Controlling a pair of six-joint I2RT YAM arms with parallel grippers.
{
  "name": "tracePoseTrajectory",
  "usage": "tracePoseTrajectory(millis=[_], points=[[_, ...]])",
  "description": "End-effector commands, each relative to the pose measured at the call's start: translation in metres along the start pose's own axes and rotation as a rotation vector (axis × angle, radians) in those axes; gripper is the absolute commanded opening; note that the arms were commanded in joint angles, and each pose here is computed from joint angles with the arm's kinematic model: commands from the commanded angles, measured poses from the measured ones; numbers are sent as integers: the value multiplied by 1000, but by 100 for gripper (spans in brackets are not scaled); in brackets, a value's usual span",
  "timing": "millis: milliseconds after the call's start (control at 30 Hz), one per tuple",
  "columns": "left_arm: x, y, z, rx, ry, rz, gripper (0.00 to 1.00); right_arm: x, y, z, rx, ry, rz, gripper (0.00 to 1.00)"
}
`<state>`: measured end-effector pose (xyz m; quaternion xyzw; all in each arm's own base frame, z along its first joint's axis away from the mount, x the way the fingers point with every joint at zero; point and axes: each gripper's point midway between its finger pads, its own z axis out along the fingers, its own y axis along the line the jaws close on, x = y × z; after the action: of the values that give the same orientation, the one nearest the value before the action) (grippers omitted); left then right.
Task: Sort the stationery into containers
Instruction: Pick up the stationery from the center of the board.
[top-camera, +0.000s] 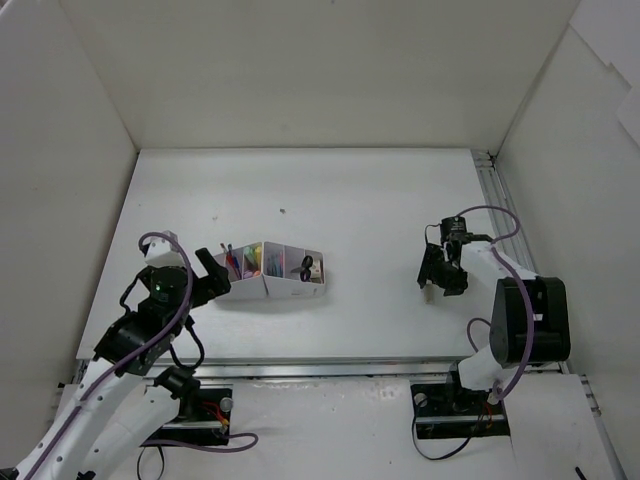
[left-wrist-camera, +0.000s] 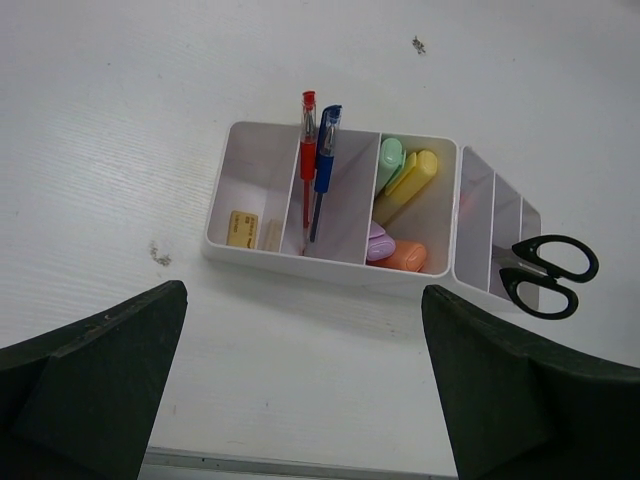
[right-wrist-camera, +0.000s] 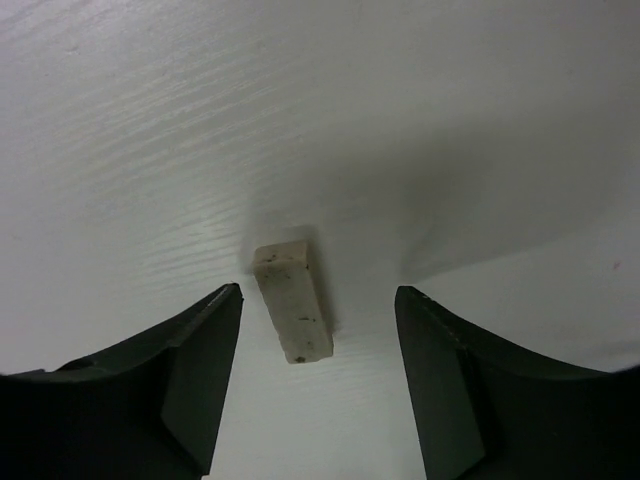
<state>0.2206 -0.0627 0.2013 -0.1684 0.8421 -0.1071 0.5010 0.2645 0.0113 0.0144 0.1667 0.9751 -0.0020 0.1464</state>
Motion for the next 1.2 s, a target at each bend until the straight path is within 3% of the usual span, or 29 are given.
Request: tracePoseTrajectory(millis=[0,33,67,133,267,333,500,700,867,1167], points=[[-34,-11,-6,13,-93,-24,99,-8,14,-2,-89,-4,-3,57],[-36,-11,-7,11,-101,-26,99,-4,15,0,-97,11,-8,56],[-36,-11,-6,9,-104,-26,99,1,15,2,-98,28,-5,46],[-36,-9,-2,-4,-113,-25,99,7,11,6,-68,39,2,37],[-41,-14,0,5,-120,-16,99,10,17,-4,-48,-3,-30,7],[-42,-26,1,58,-108,15,99,8,30,-14,-95,-33,-97,0],[-37,-77,1,313,-49,134,99,-2,98,-79,-375,-257,-453,0],[-11,-150,-30,768,81,240,99,41,176,-170,-770,-510,-932,0],[-5,-164,-29,809,125,234,99,81,208,-211,-943,-632,-1198,0],[31,-203,-39,939,247,286,100,86,257,-234,-938,-727,-1372,0]])
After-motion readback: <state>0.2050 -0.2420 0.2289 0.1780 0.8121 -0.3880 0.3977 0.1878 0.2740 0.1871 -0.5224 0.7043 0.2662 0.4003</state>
